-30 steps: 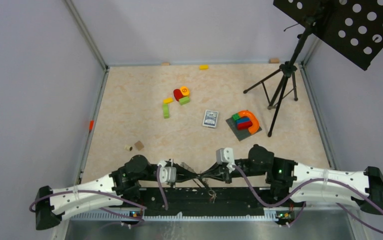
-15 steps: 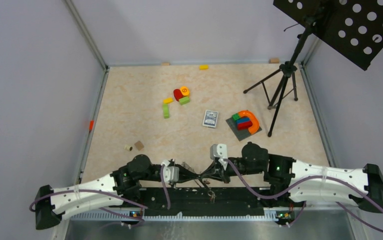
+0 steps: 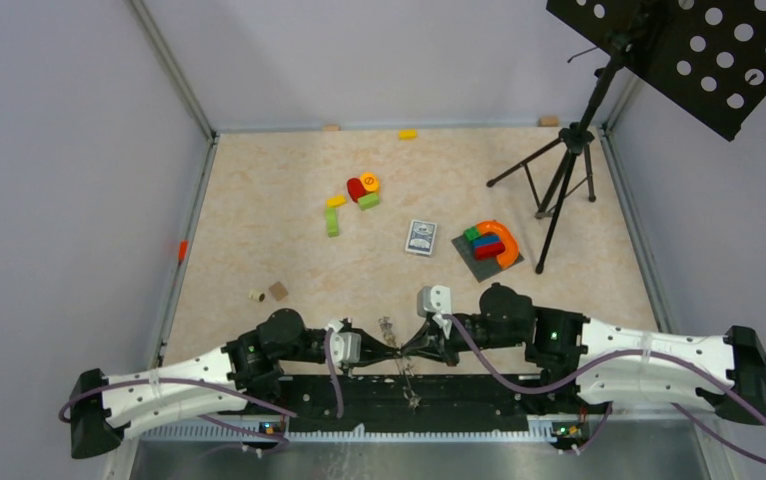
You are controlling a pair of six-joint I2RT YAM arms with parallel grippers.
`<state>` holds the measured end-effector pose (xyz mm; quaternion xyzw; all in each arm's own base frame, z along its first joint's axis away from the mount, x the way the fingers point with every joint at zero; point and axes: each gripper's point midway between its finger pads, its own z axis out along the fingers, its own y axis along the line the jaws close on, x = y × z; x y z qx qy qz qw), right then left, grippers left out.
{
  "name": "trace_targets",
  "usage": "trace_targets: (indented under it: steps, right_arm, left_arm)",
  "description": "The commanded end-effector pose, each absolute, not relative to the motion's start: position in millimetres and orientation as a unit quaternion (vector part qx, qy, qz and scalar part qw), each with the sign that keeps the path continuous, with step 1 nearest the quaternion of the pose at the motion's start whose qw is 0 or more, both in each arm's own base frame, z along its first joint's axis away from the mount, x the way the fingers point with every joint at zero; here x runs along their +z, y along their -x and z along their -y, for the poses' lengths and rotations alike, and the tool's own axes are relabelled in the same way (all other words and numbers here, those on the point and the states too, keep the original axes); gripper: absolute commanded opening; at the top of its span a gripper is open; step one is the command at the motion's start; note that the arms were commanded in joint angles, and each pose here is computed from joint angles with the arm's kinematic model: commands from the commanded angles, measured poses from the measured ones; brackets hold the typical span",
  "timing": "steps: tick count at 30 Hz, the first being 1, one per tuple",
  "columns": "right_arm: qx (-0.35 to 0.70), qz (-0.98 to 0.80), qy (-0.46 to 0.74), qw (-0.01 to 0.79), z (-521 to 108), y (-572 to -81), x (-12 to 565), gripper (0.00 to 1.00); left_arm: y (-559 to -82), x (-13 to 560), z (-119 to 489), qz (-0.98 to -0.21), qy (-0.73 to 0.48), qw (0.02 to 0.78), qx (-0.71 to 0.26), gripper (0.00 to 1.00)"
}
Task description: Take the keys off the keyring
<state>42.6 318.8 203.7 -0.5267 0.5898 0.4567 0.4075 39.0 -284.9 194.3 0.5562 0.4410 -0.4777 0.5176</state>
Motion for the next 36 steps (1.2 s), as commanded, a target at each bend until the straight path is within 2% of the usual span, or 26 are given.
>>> trace_targets:
  steps: [1, 8, 9, 11, 16, 20, 22, 24, 27, 31, 36]
  right_arm:
    - [0.493, -0.541, 0.491, 0.472, -335.4, -49.8, 268.2, 0.00]
    - [0.485, -0.555, 0.494, 0.462, -337.8, -51.8, 260.8, 0.00]
    - [0.485, -0.556, 0.495, 0.460, -338.1, -51.6, 259.5, 0.00]
    - [0.485, -0.557, 0.494, 0.459, -338.4, -51.8, 258.9, 0.00]
    - [0.480, -0.562, 0.486, 0.466, -336.0, -55.1, 255.7, 0.00]
    - [0.464, -0.582, 0.463, 0.481, -328.9, -65.5, 244.1, 0.00]
    - [0.453, -0.594, 0.446, 0.493, -323.3, -72.7, 238.5, 0.00]
    - [0.441, -0.610, 0.421, 0.507, -316.9, -82.4, 232.7, 0.04]
    - [0.422, -0.647, 0.359, 0.523, -305.2, -100.3, 224.8, 0.16]
    - [0.397, -0.703, 0.293, 0.512, -296.1, -115.7, 203.0, 0.27]
    - [0.373, -0.744, 0.278, 0.479, -299.9, -119.3, 180.3, 0.36]
  left_arm:
    - [-40.2, 229.5, 289.6, -0.405, -0.539, 0.554, -0.488, 0.10]
    - [-43.9, 227.5, 290.0, -0.413, -0.542, 0.554, -0.478, 0.12]
    - [-43.9, 228.0, 290.1, -0.413, -0.542, 0.554, -0.477, 0.11]
    - [-43.5, 226.9, 290.3, -0.413, -0.546, 0.552, -0.476, 0.00]
    - [-44.2, 225.7, 289.0, -0.416, -0.544, 0.553, -0.475, 0.00]
    - [-58.1, 224.5, 284.9, -0.452, -0.509, 0.567, -0.463, 0.00]
    - [-74.9, 224.1, 280.3, -0.497, -0.462, 0.579, -0.452, 0.03]
    - [-96.3, 223.2, 272.7, -0.555, -0.393, 0.588, -0.438, 0.17]
    - [-136.7, 216.5, 249.4, -0.654, -0.248, 0.596, -0.396, 0.33]
    - [-170.5, 193.7, 206.8, -0.750, -0.084, 0.578, -0.309, 0.40]
    - [-172.0, 153.4, 139.9, -0.831, 0.128, 0.503, -0.201, 0.37]
